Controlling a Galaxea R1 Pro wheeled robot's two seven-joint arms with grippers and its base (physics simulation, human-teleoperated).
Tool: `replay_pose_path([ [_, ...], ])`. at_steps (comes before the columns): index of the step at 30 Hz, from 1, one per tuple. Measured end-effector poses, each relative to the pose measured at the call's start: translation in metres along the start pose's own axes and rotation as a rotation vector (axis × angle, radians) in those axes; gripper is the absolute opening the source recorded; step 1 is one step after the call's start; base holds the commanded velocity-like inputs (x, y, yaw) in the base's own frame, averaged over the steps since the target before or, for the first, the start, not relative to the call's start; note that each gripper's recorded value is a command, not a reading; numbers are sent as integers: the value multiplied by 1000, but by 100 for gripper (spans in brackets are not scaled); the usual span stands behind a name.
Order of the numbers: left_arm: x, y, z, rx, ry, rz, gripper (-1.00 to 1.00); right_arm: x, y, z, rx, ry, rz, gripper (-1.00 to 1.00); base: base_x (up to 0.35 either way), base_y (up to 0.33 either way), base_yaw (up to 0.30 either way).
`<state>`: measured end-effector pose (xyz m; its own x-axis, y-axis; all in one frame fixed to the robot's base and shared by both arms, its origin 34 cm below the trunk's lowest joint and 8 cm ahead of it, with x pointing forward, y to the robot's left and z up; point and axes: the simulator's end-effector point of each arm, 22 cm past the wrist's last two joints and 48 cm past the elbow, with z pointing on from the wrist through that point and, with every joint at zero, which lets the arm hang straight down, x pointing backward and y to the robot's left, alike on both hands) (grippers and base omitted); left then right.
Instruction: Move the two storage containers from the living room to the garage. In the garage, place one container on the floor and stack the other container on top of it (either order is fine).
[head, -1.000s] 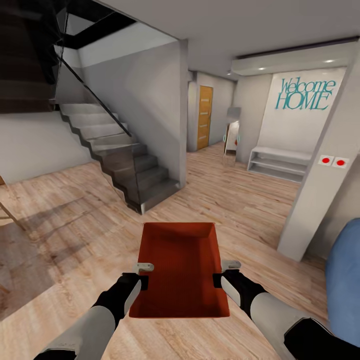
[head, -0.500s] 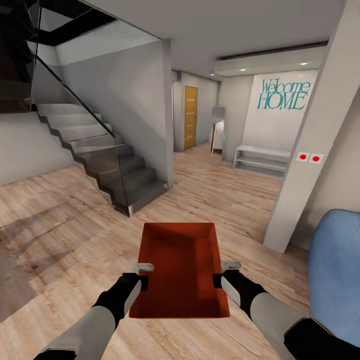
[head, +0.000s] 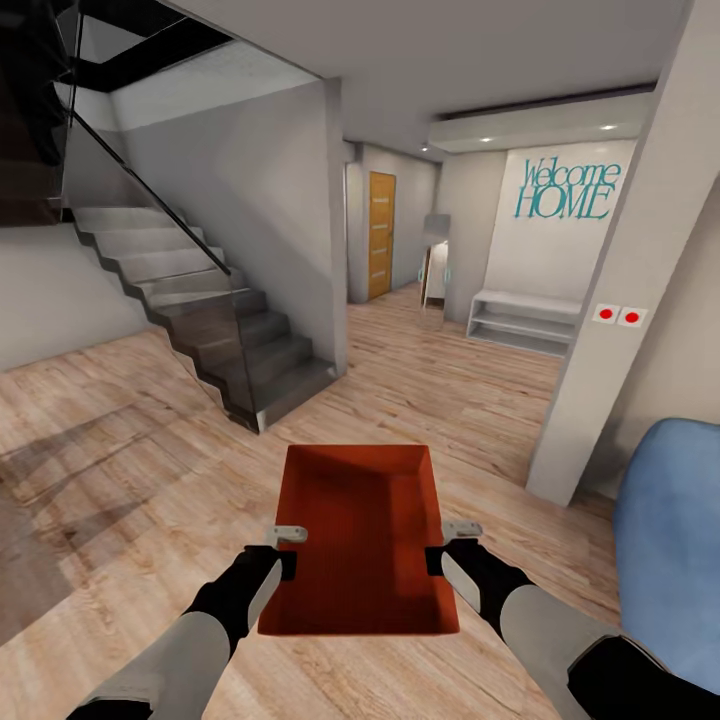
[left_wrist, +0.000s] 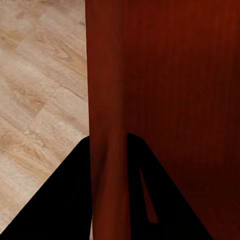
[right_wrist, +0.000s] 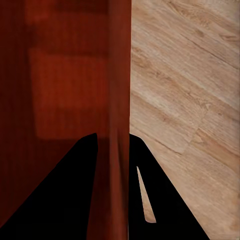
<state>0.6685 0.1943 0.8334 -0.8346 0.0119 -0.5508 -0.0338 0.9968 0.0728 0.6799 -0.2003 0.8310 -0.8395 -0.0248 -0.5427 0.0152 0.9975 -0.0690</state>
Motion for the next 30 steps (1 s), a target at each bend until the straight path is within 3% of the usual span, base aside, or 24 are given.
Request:
replay_pose_path([
  [30,2,-1,0,-2,5,3,-100,3,-1,0,-2,5,0,-100,297,0,0],
])
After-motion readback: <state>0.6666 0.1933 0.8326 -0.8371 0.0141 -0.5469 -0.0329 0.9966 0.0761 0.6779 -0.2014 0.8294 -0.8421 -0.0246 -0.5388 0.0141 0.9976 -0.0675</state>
